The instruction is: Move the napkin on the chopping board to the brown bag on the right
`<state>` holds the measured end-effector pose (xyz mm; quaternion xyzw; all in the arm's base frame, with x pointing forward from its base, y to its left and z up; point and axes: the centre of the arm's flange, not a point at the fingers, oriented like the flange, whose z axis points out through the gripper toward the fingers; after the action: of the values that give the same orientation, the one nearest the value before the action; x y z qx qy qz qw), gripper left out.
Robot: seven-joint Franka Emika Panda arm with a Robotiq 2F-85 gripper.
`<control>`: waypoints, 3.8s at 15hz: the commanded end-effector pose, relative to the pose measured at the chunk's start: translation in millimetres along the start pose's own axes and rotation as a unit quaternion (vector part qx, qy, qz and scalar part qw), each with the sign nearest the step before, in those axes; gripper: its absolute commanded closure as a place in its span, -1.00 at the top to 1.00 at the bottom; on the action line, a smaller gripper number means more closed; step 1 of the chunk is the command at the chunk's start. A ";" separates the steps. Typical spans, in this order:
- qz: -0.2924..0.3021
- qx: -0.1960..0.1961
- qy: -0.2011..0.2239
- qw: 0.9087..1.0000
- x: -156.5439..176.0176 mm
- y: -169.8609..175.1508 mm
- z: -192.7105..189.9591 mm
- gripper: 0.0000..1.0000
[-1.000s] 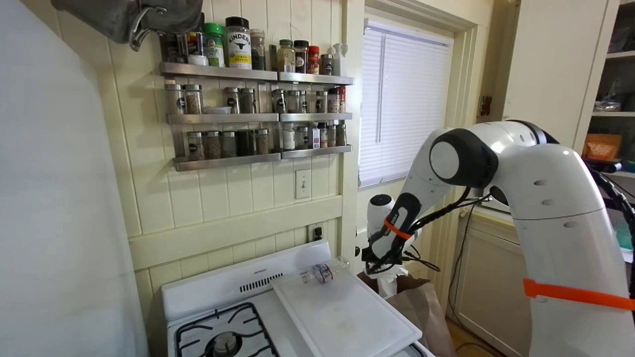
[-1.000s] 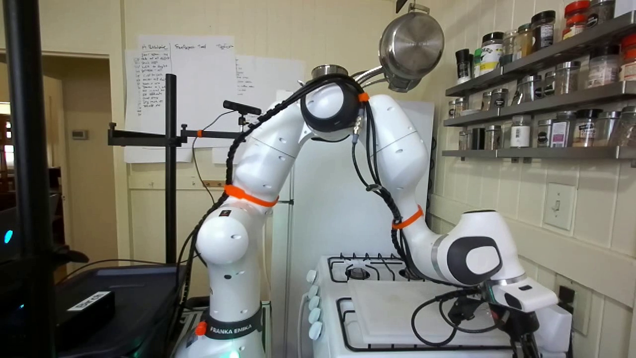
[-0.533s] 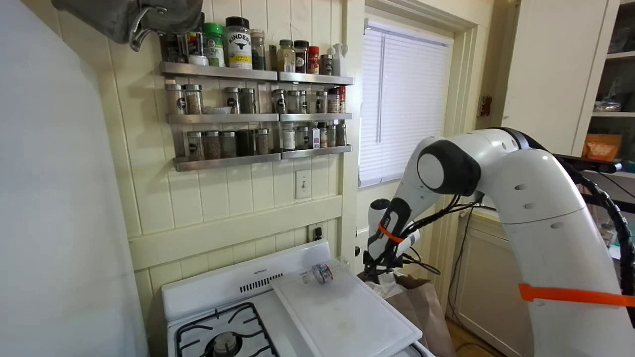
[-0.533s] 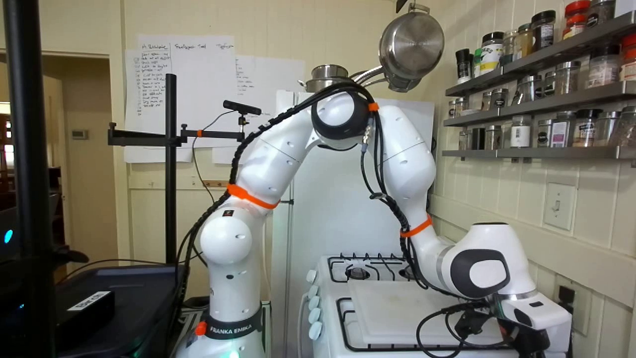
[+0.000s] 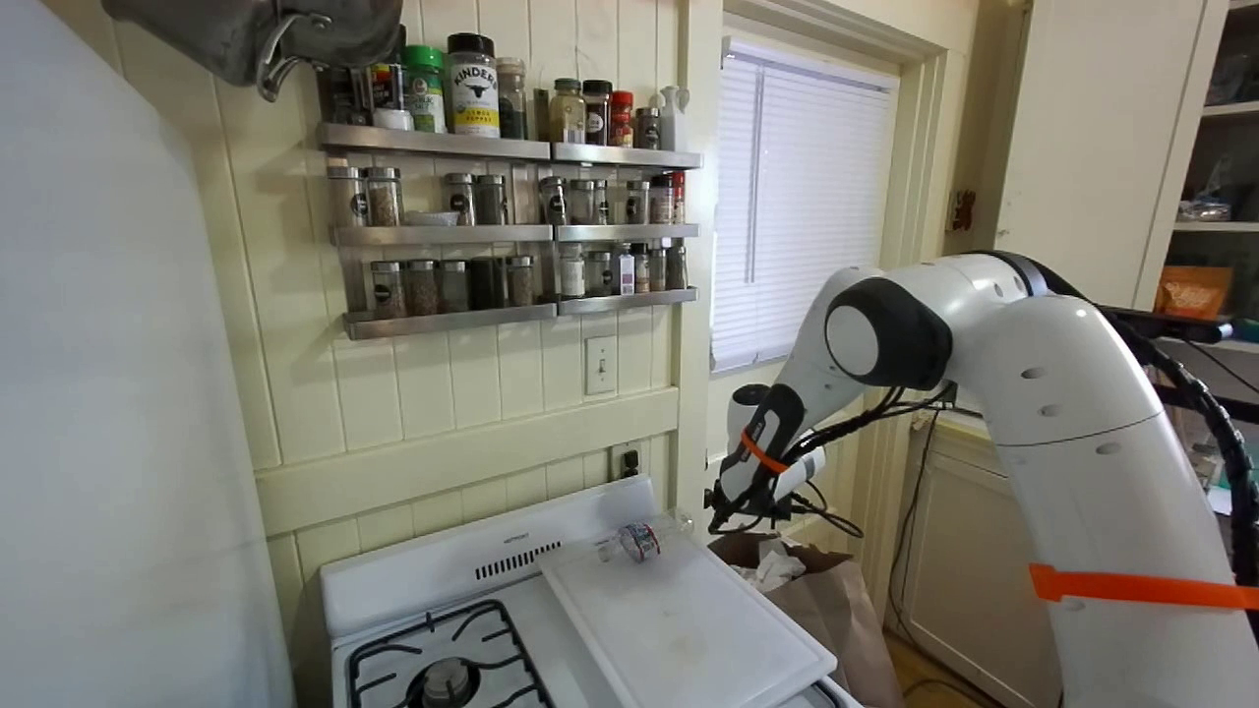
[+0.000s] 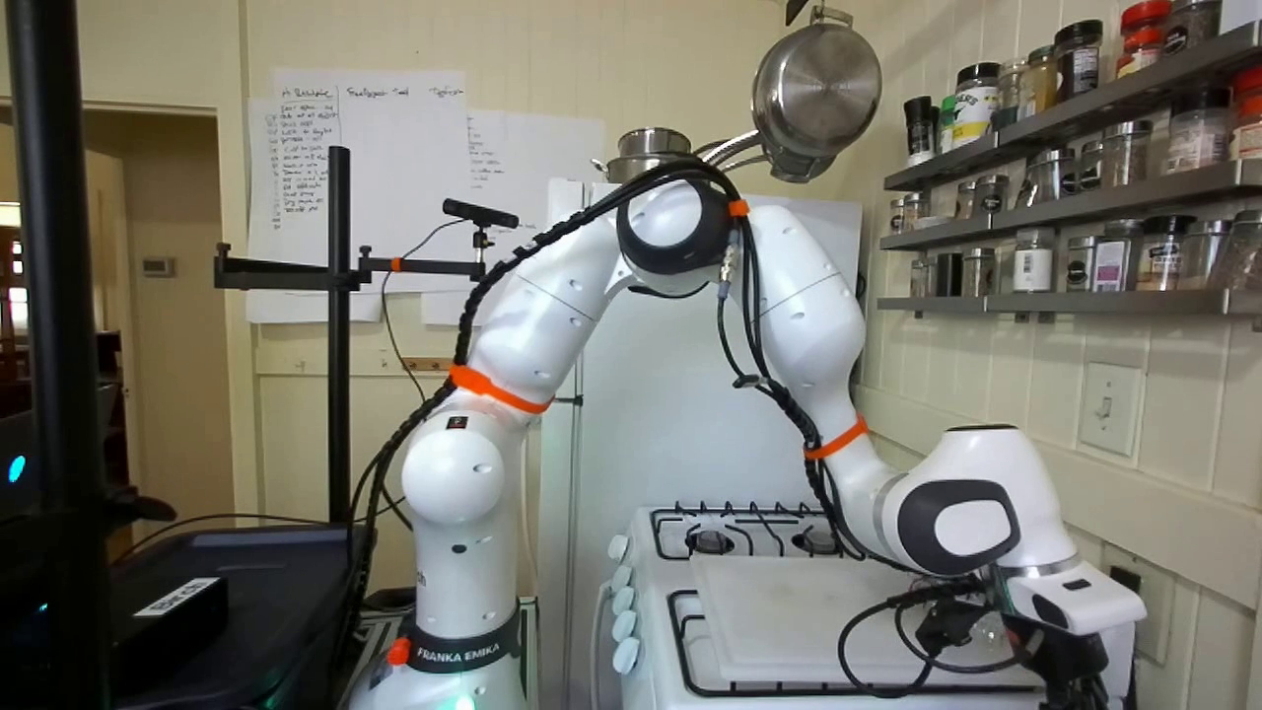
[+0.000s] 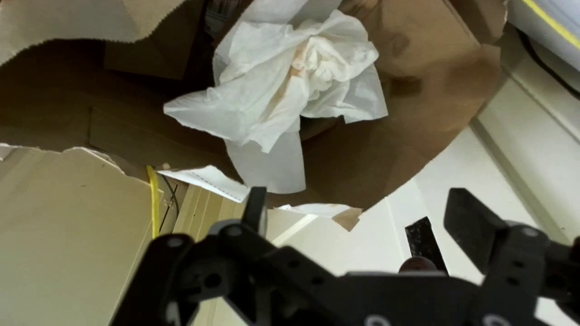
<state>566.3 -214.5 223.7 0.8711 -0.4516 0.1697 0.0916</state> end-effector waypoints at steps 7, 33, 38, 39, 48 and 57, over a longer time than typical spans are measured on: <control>0.102 -0.045 0.023 0.993 20.0 -16.6 -88.1 1.00; 0.163 -0.017 -0.109 0.980 -85.0 -99.7 -95.6 0.95; 0.161 0.000 -0.124 0.979 -87.0 -103.7 -86.2 1.00; 0.162 0.004 -0.125 0.979 -87.4 -104.4 -84.3 1.00; 0.128 0.033 -0.124 0.983 -78.2 -95.9 -111.7 1.00; -0.066 0.111 -0.155 0.979 -58.3 -83.2 -159.3 1.00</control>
<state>585.6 -67.4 337.6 0.8918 -0.4388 0.1012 -0.0433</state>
